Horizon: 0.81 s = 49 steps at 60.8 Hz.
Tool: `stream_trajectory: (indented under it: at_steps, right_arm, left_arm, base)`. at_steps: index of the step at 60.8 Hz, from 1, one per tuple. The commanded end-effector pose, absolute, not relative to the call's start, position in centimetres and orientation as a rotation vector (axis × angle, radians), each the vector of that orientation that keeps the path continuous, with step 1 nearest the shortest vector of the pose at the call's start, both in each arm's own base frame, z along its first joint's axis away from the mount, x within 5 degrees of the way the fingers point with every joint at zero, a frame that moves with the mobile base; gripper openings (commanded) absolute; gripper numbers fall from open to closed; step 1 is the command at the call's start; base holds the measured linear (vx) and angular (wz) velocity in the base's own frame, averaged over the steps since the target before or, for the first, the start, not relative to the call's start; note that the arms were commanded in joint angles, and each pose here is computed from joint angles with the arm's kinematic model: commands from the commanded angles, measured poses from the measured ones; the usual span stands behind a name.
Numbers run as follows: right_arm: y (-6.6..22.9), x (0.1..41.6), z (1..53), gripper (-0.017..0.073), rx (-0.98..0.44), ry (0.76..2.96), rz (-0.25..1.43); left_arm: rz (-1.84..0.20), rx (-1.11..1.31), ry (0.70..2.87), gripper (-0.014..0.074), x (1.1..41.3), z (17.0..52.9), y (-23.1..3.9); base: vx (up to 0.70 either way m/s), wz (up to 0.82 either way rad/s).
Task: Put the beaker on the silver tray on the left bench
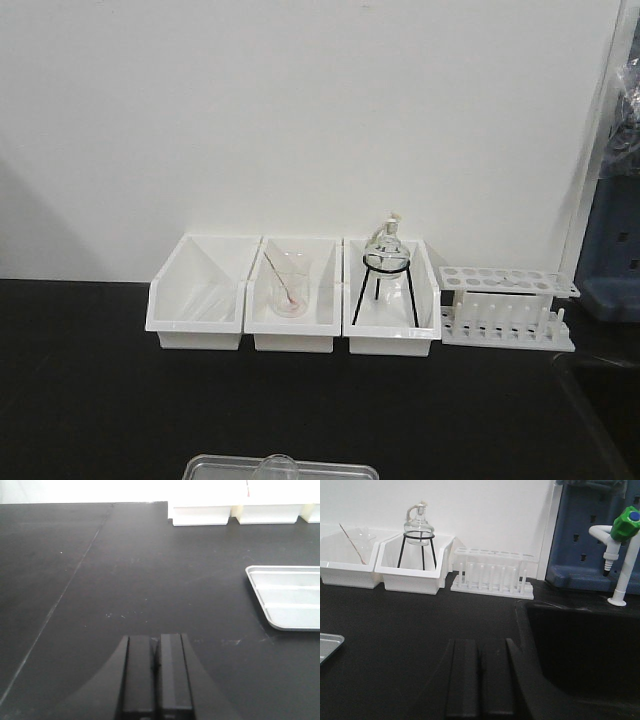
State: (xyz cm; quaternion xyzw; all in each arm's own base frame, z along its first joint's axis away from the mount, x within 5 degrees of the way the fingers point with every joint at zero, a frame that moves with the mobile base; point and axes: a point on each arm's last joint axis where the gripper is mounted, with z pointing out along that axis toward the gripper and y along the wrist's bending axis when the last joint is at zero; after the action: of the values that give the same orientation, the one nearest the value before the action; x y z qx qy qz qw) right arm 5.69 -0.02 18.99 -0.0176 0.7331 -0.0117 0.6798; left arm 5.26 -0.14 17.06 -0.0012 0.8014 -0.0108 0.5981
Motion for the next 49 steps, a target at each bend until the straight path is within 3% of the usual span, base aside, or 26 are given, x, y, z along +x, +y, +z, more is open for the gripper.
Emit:
stream_trajectory:
  at_steps: [1, 49]
  right_arm:
    - [0.03, 5.63, 19.66, -0.0015, -0.041, 1.558, -0.026]
    - [0.03, 5.63, 19.65, -0.0010, -0.041, 1.558, -0.026]
  left_arm:
    - [-0.033, -0.008, 1.792, 0.0001, 5.44, 17.13, -0.15]
    - [-0.033, -0.008, 1.792, 0.0001, 5.44, 17.13, -0.15]
  base:
    - [0.00, 0.01]
    - [0.00, 0.00]
